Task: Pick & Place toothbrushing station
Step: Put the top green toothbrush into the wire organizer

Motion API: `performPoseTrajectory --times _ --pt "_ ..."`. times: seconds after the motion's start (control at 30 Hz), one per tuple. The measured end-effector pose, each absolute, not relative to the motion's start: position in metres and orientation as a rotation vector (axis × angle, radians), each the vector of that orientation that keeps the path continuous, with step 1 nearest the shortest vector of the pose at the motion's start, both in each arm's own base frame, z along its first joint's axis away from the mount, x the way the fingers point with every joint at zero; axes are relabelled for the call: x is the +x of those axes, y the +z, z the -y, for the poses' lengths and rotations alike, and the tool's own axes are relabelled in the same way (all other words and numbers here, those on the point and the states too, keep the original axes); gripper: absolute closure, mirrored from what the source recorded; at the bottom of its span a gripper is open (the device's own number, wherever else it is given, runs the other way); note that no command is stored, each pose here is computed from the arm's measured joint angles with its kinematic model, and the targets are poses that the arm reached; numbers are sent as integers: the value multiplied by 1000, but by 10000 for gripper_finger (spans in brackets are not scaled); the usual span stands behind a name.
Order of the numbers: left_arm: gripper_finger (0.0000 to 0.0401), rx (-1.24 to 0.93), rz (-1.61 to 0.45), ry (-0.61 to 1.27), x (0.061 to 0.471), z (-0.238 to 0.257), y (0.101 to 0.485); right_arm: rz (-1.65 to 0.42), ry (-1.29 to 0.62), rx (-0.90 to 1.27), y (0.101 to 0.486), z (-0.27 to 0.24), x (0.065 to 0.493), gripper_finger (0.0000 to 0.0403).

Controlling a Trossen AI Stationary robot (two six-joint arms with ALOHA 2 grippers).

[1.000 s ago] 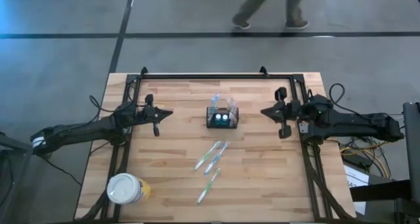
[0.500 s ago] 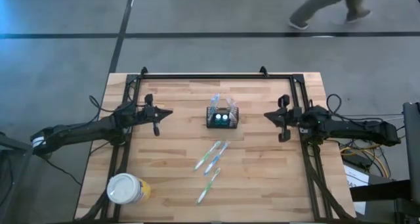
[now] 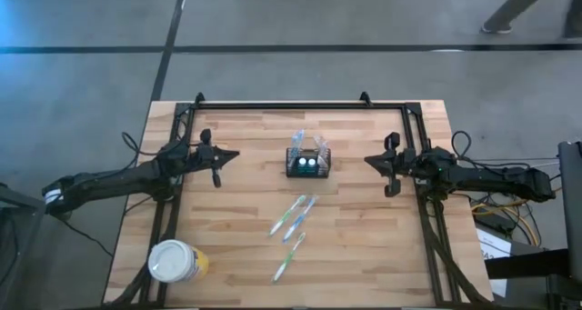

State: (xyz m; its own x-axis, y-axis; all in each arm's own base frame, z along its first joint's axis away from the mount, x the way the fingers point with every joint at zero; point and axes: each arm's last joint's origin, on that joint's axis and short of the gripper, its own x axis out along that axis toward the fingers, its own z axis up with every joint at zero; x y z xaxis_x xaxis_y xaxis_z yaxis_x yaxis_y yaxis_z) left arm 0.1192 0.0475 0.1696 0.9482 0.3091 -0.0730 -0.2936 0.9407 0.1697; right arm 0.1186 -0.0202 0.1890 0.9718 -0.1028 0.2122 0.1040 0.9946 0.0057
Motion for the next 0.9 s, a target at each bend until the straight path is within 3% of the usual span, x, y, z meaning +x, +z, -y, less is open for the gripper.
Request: performPoseTrajectory --times 0.17,0.33,0.63,0.9 --pt "394 105 -34 322 120 -48 177 207 -109 -29 188 20 119 394" --pt "394 90 47 321 125 -50 225 193 -113 -29 187 20 119 394" --pt "394 -54 -284 304 173 -63 306 228 -221 -97 191 23 118 394" --pt "387 -176 -539 193 250 -48 296 209 -221 -65 189 23 118 394"
